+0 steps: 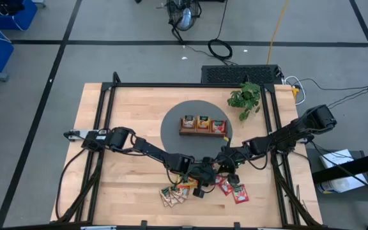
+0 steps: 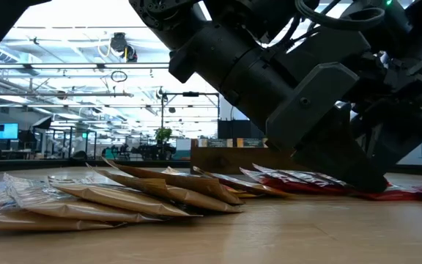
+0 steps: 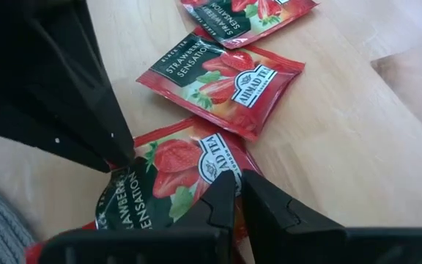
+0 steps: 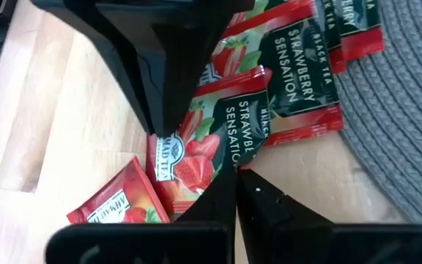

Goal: Pick & Place Tea
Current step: Put the red tea bag to the right section into the wooden organizer

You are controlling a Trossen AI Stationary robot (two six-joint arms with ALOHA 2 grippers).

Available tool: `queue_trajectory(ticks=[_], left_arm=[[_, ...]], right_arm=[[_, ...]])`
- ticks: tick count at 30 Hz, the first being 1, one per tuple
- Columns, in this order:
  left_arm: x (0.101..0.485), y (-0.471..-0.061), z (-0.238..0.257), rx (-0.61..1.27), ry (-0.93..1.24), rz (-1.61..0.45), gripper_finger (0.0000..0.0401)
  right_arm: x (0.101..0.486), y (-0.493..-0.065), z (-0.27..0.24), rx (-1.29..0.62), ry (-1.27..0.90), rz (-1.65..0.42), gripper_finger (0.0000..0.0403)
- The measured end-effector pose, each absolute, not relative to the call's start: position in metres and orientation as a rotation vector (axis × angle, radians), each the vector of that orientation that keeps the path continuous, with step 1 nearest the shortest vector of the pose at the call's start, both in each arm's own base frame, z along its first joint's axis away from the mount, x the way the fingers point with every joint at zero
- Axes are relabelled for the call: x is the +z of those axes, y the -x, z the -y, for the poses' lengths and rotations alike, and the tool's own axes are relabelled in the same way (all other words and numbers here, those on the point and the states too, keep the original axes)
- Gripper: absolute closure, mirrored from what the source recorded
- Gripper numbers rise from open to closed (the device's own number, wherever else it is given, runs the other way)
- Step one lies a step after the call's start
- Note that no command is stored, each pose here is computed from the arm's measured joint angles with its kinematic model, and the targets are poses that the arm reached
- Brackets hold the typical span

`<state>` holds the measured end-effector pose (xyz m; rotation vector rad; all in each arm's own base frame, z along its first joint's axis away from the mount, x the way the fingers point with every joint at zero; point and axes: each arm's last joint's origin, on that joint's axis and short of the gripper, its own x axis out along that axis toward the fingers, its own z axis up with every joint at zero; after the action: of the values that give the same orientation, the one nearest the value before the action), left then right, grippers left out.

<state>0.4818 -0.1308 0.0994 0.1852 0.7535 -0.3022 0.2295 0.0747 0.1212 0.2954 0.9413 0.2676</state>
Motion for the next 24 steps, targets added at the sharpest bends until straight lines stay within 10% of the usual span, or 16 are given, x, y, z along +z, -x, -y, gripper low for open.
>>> queue_trajectory(ticks=[24], left_arm=[[0.154, -0.440, 0.164, -0.169, -0.313, -0.910, 0.0368]], right_arm=[[0.149, -0.221, -0.069, 0.214, -0.238, -0.842, 0.0403]])
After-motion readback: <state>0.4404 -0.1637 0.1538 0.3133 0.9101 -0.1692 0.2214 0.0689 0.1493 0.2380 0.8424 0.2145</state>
